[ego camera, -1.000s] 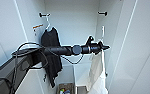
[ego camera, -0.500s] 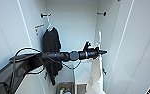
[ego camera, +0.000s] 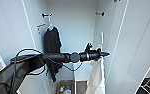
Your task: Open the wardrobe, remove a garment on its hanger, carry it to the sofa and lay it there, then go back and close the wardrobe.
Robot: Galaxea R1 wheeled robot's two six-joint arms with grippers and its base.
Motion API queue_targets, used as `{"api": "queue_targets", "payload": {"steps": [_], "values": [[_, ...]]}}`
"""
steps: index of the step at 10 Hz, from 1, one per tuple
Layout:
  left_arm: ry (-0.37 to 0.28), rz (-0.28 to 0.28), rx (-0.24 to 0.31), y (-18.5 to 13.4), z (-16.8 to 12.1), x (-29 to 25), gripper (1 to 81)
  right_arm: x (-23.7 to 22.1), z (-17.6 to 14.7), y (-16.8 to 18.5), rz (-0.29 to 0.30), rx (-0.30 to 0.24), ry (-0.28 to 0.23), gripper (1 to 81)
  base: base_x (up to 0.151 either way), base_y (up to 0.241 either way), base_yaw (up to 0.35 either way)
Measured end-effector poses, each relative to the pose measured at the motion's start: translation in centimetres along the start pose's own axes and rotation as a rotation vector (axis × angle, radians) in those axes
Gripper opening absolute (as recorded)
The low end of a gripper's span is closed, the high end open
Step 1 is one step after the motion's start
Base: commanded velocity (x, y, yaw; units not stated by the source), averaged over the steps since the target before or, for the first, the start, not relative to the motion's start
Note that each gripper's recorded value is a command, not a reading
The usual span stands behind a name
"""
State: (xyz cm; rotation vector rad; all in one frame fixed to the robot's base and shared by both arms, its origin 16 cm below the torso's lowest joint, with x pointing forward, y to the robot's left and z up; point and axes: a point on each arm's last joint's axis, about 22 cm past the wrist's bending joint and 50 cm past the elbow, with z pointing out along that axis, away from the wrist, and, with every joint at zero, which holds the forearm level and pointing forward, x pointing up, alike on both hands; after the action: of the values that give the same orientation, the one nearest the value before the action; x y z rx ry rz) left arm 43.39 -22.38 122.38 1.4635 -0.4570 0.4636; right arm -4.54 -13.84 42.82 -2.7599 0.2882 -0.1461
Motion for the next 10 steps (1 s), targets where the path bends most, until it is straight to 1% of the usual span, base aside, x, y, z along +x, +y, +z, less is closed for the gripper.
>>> {"api": "queue_targets", "payload": {"steps": [1,4,8,9,10], "values": [[0.0,-0.004,-0.006,0.2,0.1,-0.2,1.0,0.0,0.0,0.0,0.001,-0.001,0.009,81.1,-0.114,0.0,0.0],[-0.011,-0.016,-0.026,0.9,-0.1,-1.4,1.0,-0.1,-0.1,0.1,0.002,-0.001,0.011,81.1,-0.114,0.0,0.0],[-0.009,-0.016,-0.027,0.8,-0.5,-1.5,1.0,-0.1,-0.1,0.1,0.002,-0.001,0.013,81.1,-0.112,0.0,0.0],[-0.019,-0.017,-0.035,1.1,-0.4,-2.1,1.0,-0.1,-0.1,0.1,0.002,-0.001,0.013,81.1,-0.078,0.0,0.0],[-0.027,-0.024,-0.041,1.3,-0.5,-2.8,1.0,-0.1,-0.1,0.1,0.002,0.0,0.014,81.1,0.0,0.0,0.0]]}}
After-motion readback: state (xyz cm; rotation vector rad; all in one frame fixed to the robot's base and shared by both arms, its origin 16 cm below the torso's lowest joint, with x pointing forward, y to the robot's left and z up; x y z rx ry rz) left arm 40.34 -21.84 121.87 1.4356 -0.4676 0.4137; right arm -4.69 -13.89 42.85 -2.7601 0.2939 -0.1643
